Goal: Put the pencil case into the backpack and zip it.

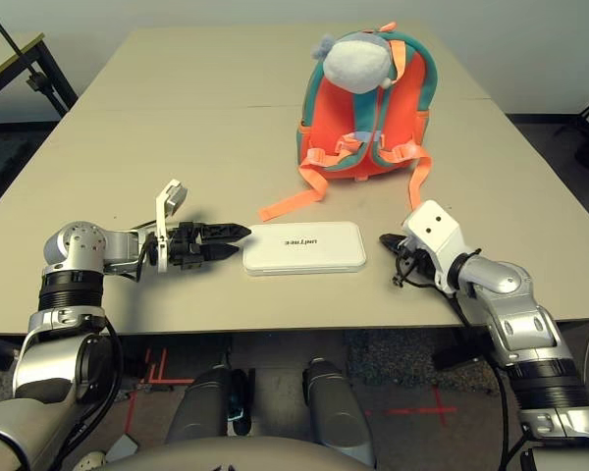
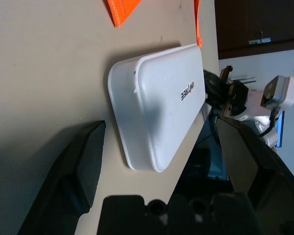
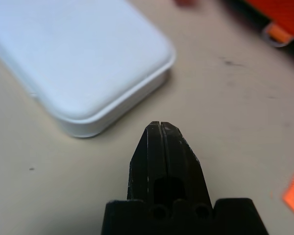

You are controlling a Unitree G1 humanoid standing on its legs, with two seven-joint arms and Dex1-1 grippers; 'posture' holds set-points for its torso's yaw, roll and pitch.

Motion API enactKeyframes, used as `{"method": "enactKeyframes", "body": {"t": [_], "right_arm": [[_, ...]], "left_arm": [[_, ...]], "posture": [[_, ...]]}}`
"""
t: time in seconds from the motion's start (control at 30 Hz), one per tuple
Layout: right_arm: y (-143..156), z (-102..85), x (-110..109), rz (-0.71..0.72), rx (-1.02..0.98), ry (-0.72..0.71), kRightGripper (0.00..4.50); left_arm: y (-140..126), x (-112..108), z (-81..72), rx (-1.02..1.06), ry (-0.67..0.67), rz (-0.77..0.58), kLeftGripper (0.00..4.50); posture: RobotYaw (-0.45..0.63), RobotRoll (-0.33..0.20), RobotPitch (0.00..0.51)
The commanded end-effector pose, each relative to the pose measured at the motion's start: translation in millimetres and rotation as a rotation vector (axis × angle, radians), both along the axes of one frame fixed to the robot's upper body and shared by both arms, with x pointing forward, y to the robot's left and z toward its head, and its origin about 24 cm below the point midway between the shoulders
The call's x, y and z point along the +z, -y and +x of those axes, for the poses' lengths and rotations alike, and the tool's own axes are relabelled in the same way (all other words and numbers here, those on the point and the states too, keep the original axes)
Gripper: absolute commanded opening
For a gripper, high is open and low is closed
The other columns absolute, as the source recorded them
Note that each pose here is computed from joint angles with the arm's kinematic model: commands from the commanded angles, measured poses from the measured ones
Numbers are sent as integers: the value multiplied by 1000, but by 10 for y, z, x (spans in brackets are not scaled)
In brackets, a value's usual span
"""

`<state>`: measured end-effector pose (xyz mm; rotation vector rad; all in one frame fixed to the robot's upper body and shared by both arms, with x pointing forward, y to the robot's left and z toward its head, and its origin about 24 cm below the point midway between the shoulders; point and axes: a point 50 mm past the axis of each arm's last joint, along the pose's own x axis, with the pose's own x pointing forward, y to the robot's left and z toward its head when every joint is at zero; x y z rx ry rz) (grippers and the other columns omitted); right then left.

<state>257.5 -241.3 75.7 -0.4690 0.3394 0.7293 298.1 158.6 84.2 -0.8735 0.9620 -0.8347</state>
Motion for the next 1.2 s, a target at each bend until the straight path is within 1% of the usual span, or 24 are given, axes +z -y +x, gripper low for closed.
{"method": "enactKeyframes", "body": {"t": [0.03, 0.47, 0.67, 1.2], "right_arm": [[-142, -32, -48, 9, 51, -31, 17], [-540, 37, -102, 61, 134, -7, 17], [-567, 63, -88, 60, 142, 8, 17], [-629, 115, -60, 69, 157, 33, 17]], "left_arm": [[29, -75, -53, -22, -48, 34, 4500], [23, -129, -90, -12, -53, 51, 4500], [32, -142, -101, -10, -43, 57, 4500], [35, -138, -68, 10, -10, 67, 4500]], "posture": [[-284, 0, 97], [-259, 0, 97], [-255, 0, 98], [-252, 0, 98]]}}
